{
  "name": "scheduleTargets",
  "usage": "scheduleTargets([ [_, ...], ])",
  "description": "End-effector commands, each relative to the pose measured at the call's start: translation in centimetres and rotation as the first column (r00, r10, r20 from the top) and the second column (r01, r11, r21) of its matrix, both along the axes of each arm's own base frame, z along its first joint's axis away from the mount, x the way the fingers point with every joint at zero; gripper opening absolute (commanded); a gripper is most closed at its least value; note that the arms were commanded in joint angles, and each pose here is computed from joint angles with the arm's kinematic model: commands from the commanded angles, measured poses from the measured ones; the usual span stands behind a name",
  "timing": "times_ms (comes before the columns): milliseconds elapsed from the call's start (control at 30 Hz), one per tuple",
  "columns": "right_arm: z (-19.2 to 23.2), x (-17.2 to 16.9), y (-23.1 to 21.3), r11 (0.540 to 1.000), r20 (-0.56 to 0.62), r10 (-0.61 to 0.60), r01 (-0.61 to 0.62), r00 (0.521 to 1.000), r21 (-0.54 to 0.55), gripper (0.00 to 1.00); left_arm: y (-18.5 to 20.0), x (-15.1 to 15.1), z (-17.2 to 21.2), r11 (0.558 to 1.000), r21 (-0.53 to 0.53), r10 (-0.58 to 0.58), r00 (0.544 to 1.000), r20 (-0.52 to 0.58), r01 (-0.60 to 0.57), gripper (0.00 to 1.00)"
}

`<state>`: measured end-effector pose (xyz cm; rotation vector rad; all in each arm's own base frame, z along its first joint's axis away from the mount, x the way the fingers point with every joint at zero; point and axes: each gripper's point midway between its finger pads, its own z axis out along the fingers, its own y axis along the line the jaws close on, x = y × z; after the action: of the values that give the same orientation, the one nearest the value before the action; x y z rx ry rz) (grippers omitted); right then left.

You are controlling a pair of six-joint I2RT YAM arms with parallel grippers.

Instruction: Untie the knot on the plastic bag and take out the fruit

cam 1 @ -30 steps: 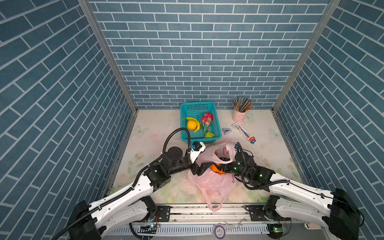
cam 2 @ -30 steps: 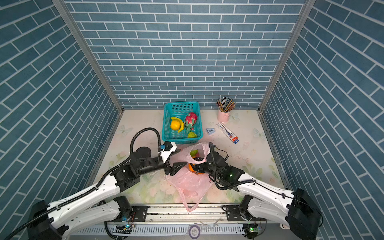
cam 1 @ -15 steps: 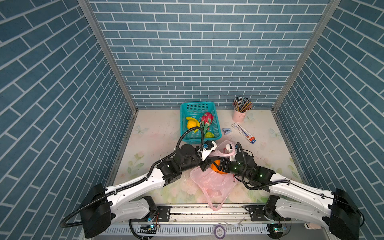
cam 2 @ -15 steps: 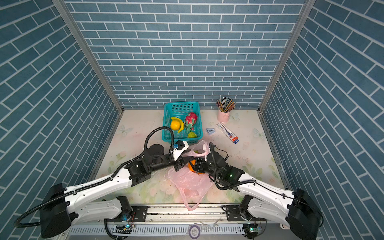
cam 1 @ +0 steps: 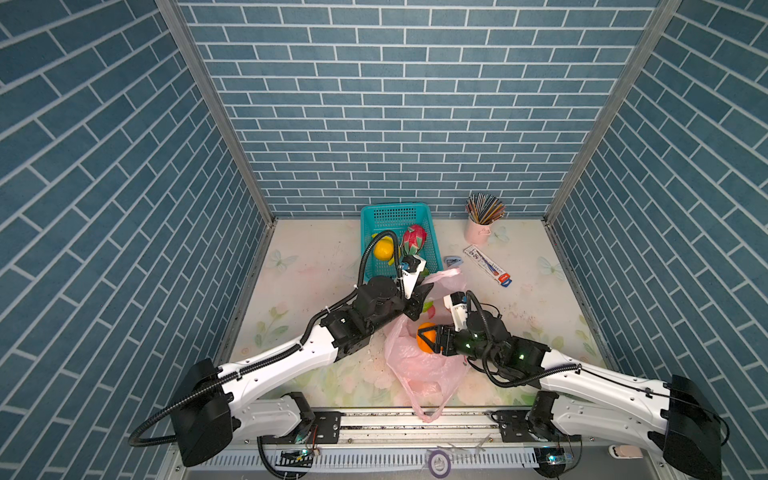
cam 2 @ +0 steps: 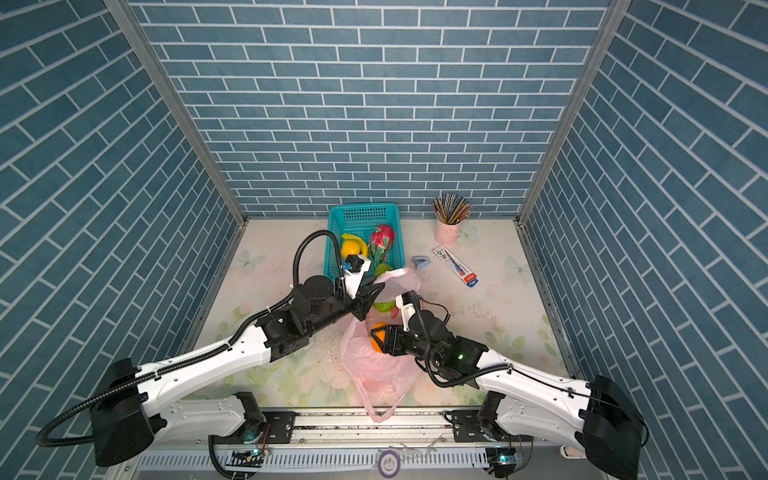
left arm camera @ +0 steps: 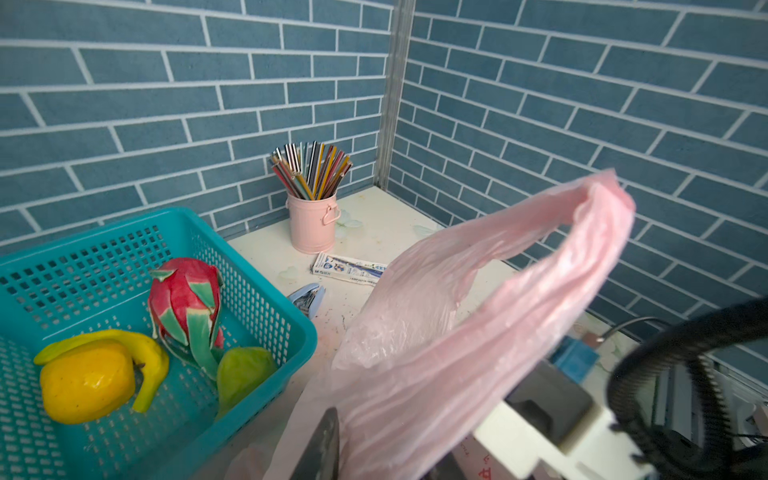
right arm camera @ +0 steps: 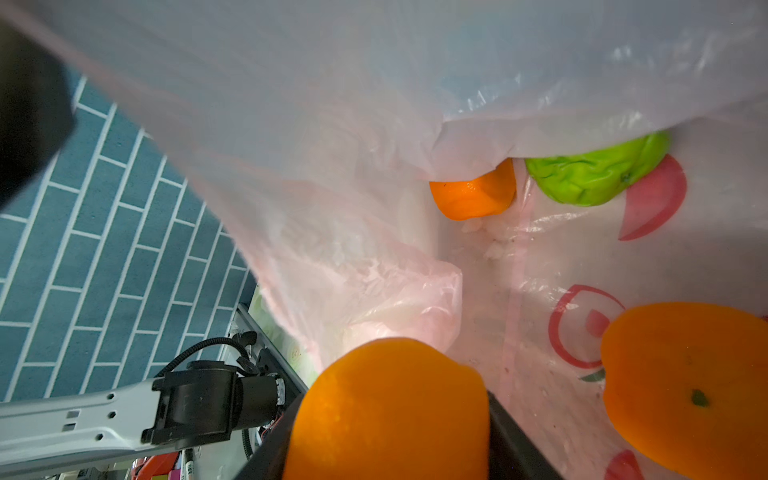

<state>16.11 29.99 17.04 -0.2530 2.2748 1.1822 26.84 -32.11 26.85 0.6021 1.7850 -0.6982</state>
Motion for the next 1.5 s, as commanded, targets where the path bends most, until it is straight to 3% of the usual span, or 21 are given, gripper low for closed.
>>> scheduleTargets([
  [0,3.1,0.1,-0.3,0.999,0.091,0.004,-0.008,0.996,0.045,0.6,1.4,1.5,-1.0,0.995,-0.003,0.094,0.993,-0.074,-0.095,0.31],
  [333,8.3,0.7,-3.2,0.986,0.239,-0.106,0.071,0.965,0.149,0.59,2.4,2.0,-6.6,0.994,0.04,0.11,0.971,-0.213,-0.104,0.3],
  [667,16.3,2.3,-6.7,0.944,0.367,-0.284,0.19,0.886,0.271,0.57,-0.4,1.3,-12.0,0.999,0.028,0.026,0.927,-0.373,-0.017,0.11],
  [1033,19.6,5.7,-8.0,0.892,0.348,-0.415,0.303,0.84,0.335,0.56,-3.5,-0.8,-17.2,0.99,0.111,-0.029,0.902,-0.432,0.085,0.1],
  [1167,19.4,6.9,-7.8,0.879,0.326,-0.44,0.326,0.837,0.35,0.56,-3.4,-0.8,-17.0,0.992,0.101,-0.019,0.905,-0.424,0.068,0.19],
  [1333,19.3,8.2,-7.7,0.87,0.308,-0.454,0.34,0.836,0.358,0.56,-2.0,-0.5,-13.8,0.995,0.095,0.009,0.941,-0.338,0.024,0.55],
  [1467,19.3,8.8,-7.7,0.872,0.296,-0.447,0.337,0.844,0.355,0.56,0.0,-0.2,-10.5,0.997,0.077,0.046,0.967,-0.25,-0.027,0.68],
])
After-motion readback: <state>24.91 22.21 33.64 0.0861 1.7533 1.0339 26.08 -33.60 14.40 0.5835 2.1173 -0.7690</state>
